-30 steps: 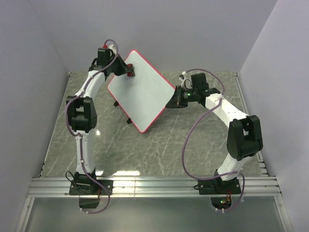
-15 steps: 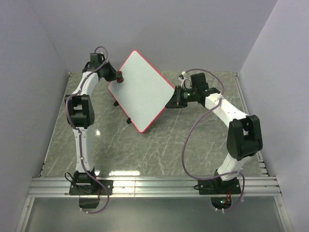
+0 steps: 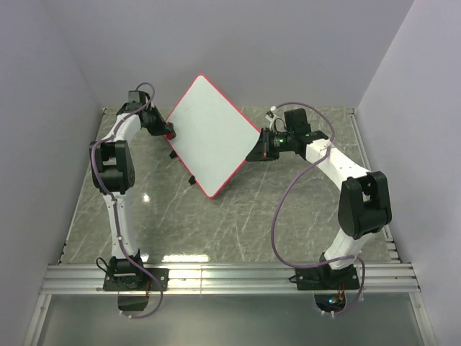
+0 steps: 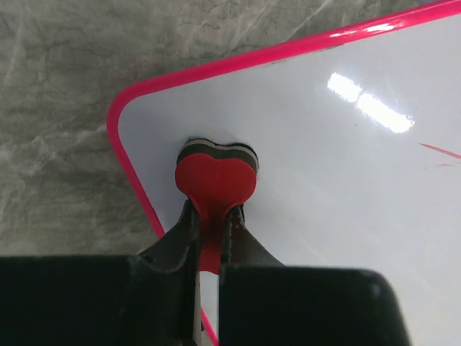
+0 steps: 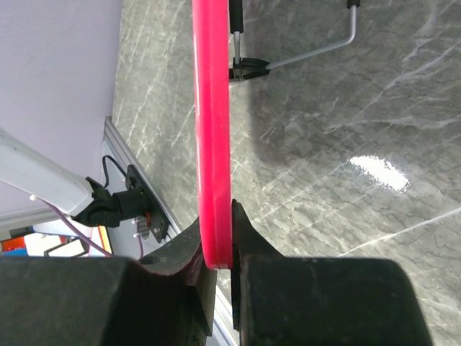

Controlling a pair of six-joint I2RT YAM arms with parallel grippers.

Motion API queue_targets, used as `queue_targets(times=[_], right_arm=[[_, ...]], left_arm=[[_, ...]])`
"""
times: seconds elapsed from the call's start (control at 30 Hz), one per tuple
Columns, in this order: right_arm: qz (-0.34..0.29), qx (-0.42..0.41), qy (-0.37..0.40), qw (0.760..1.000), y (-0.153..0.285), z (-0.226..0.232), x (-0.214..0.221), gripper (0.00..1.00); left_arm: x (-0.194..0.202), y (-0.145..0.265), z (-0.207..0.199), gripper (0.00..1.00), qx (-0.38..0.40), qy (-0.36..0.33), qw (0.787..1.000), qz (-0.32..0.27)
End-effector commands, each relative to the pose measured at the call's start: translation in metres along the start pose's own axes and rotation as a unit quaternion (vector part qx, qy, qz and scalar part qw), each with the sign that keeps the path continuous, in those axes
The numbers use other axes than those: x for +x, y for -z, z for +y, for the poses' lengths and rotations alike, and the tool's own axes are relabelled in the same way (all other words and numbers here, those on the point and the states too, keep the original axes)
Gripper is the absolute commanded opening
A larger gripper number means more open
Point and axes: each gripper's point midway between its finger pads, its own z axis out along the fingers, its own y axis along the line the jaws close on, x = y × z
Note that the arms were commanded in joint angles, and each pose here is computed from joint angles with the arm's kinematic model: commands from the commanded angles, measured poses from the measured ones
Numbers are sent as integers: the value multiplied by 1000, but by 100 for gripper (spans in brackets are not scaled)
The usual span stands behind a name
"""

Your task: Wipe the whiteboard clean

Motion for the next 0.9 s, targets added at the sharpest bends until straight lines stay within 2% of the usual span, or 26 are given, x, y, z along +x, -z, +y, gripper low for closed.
queue_targets(times=[0.0,0.07,0.2,0.3,0.57,0.73,0.87], right_arm=[[-15,-22,36,999,-5,14,-14,0],[-13,-23,40,999,-5,17,-15,0],[-9,-22,43,999,-5,20,-11,0],[-7,-19,42,999,-5,19,-9,0],[3,-12,36,999,-10,13,-5,0],[8,-12,36,999,-15,12,-3,0],[6,-9,39,999,-14,13,-6,0]], left_arm=[[-17,15,-41,0,50,-13,998,-22],[-33,15,-65,0,91,-8,995,-36],[-44,-11,-80,0,131,23,990,-36],[-61,-8,-102,0,174,35,982,-60],[-31,-11,-183,0,271,21,962,-38],[-32,-6,-202,0,290,7,955,-53],[-40,-5,-192,0,265,4,962,-71]])
